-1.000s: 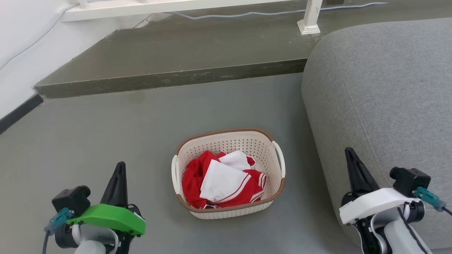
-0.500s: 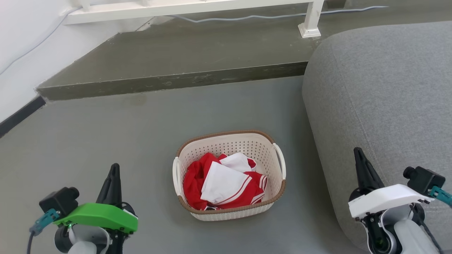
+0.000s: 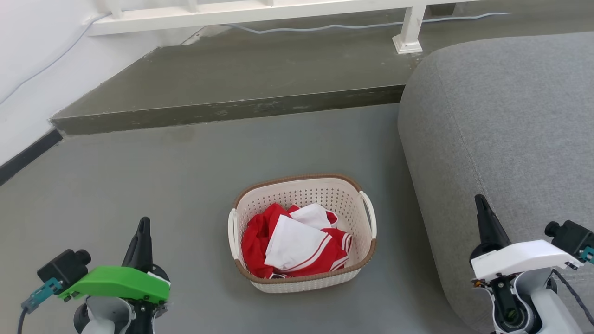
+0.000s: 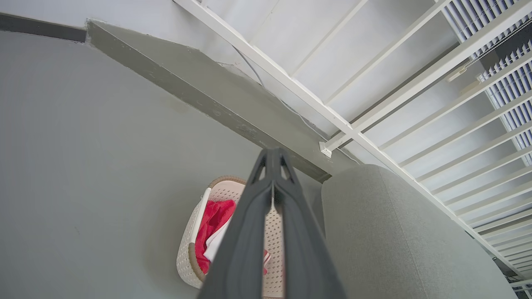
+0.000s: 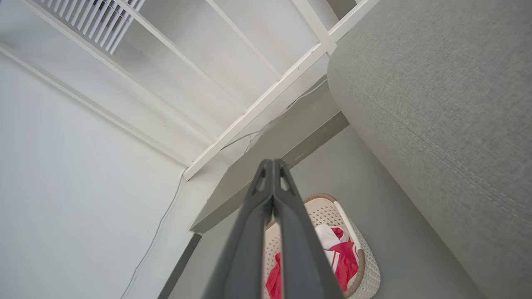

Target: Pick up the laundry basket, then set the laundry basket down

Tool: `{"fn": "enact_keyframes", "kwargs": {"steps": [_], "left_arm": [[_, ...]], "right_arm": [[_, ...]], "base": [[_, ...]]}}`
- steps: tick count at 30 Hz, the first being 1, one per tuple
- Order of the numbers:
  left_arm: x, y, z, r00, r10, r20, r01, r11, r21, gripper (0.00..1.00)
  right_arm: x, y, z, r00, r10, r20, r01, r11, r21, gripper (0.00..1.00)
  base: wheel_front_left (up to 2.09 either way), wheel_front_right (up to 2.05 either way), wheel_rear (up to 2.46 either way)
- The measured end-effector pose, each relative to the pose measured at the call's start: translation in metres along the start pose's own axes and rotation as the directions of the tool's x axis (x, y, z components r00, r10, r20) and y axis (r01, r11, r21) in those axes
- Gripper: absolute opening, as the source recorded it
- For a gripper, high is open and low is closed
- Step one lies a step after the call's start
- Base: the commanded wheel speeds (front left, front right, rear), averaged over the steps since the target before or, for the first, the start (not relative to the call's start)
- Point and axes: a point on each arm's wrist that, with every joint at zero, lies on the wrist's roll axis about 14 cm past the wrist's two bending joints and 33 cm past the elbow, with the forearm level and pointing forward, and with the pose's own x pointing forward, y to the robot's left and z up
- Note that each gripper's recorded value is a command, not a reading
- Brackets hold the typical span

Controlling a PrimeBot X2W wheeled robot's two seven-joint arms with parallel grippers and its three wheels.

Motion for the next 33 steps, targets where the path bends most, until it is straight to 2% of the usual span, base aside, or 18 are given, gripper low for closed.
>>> {"fn": "enact_keyframes", "kwargs": {"steps": [16, 33], "left_arm": [[-0.002, 0.006, 0.007, 1.000, 0.021, 0.004, -0.020, 0.986, -0.164, 0.00], [-0.004, 0.010, 0.016, 0.999, 0.031, 0.009, -0.026, 0.940, -0.341, 0.00]], "right_arm": [[0.001, -0.006, 0.007, 1.000, -0.018, -0.001, 0.018, 0.983, 0.182, 0.00], [0.002, -0.010, 0.015, 1.000, -0.027, 0.007, 0.023, 0.922, 0.386, 0.00]], "base": [[0.00, 0.00, 0.00], [0.00, 0.00, 0.00]]}}
